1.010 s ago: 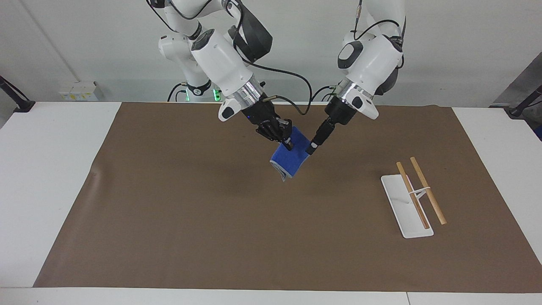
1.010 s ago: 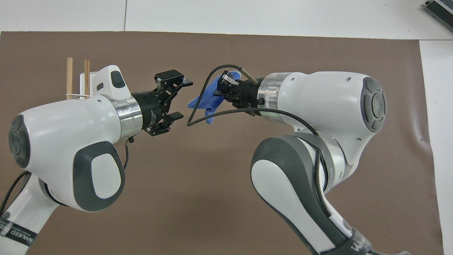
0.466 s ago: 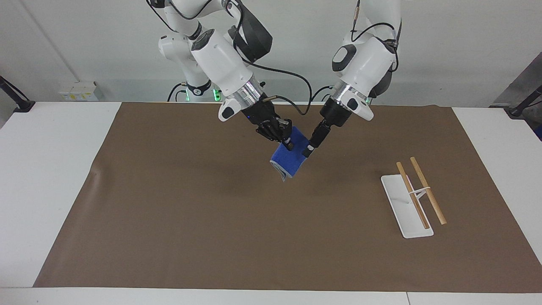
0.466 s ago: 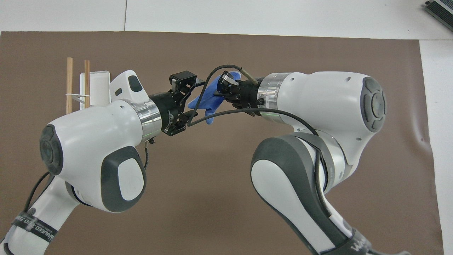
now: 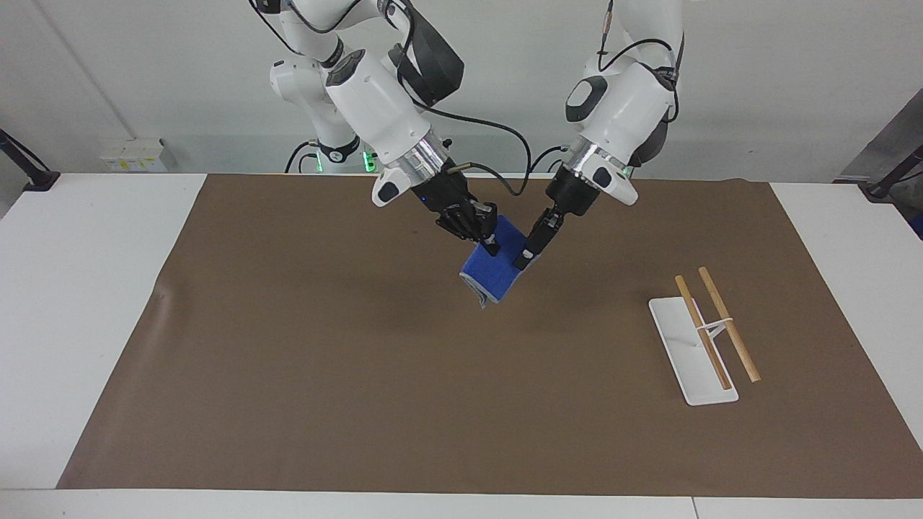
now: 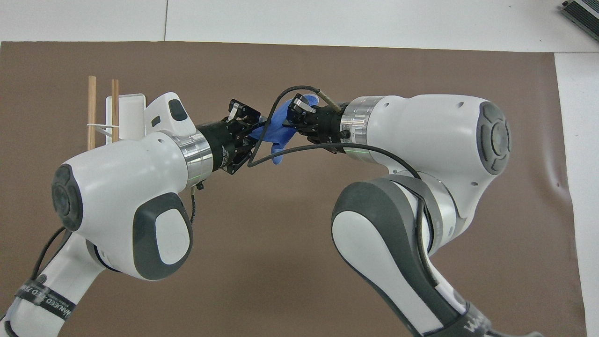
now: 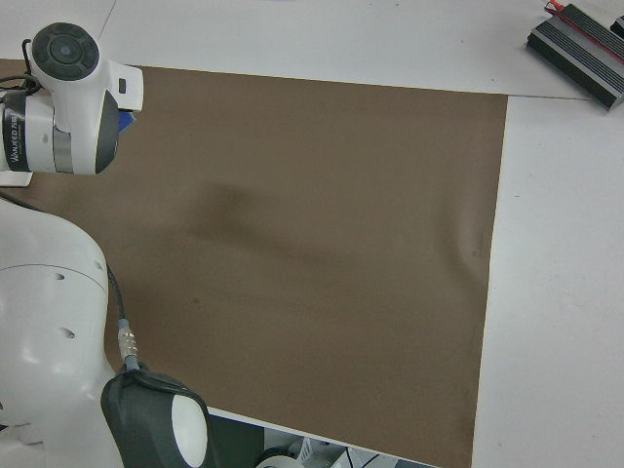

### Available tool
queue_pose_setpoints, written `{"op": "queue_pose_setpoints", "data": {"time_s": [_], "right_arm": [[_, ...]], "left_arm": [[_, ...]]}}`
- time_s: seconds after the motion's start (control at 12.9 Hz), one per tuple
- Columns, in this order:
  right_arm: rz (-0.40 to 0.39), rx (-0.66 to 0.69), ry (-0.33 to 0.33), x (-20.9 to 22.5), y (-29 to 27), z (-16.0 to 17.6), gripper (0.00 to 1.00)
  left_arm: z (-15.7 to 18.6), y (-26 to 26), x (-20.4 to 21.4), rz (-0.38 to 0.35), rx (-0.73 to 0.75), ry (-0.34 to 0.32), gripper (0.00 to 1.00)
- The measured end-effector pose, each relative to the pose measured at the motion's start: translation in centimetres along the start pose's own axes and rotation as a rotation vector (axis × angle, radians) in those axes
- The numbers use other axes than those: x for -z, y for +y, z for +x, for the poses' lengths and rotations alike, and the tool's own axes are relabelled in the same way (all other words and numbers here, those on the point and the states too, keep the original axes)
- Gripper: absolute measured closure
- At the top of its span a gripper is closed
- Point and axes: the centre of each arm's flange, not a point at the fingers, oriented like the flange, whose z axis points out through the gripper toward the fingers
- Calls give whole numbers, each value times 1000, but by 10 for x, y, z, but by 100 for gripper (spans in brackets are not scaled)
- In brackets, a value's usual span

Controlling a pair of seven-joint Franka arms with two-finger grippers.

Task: Right arm passes towel to left arm to hang
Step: 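Close the left gripper on the towel and open the right gripper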

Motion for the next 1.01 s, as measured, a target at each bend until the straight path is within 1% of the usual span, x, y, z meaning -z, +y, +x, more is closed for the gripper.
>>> {"op": "queue_pose_setpoints", "data": {"time_s": [0.08,0.16,0.23,0.39,0.47,0.54,0.62,0.7,0.78,0.85,0.93,1.01], "right_arm": [[0,0,0,0,0,0,96],[0,0,0,0,0,0,96],[0,0,0,0,0,0,96],[-1,0,-1,0,0,0,96],[-5,0,-5,-1,1,0,89],[-12,-2,-11,-1,2,0,76],[-18,-4,-14,0,3,1,67],[-28,-8,-22,1,5,3,51],[-36,-9,-26,2,7,4,39],[-45,-3,-24,3,8,5,30],[-68,17,-17,2,9,5,30],[-106,50,-3,1,12,5,23]], "left_arm": [[0,0,0,0,-9,0,89],[0,0,0,0,-22,0,90],[0,0,0,1,-37,0,98],[1,0,0,1,-65,1,98],[2,0,0,0,-82,2,98],[3,0,0,0,-103,3,98],[4,0,0,0,-128,5,98],[6,0,0,0,-157,7,98],[9,0,1,0,-181,10,98],[16,0,2,0,-202,17,98],[27,0,4,1,-229,29,98],[40,0,6,3,-258,42,98]]}}
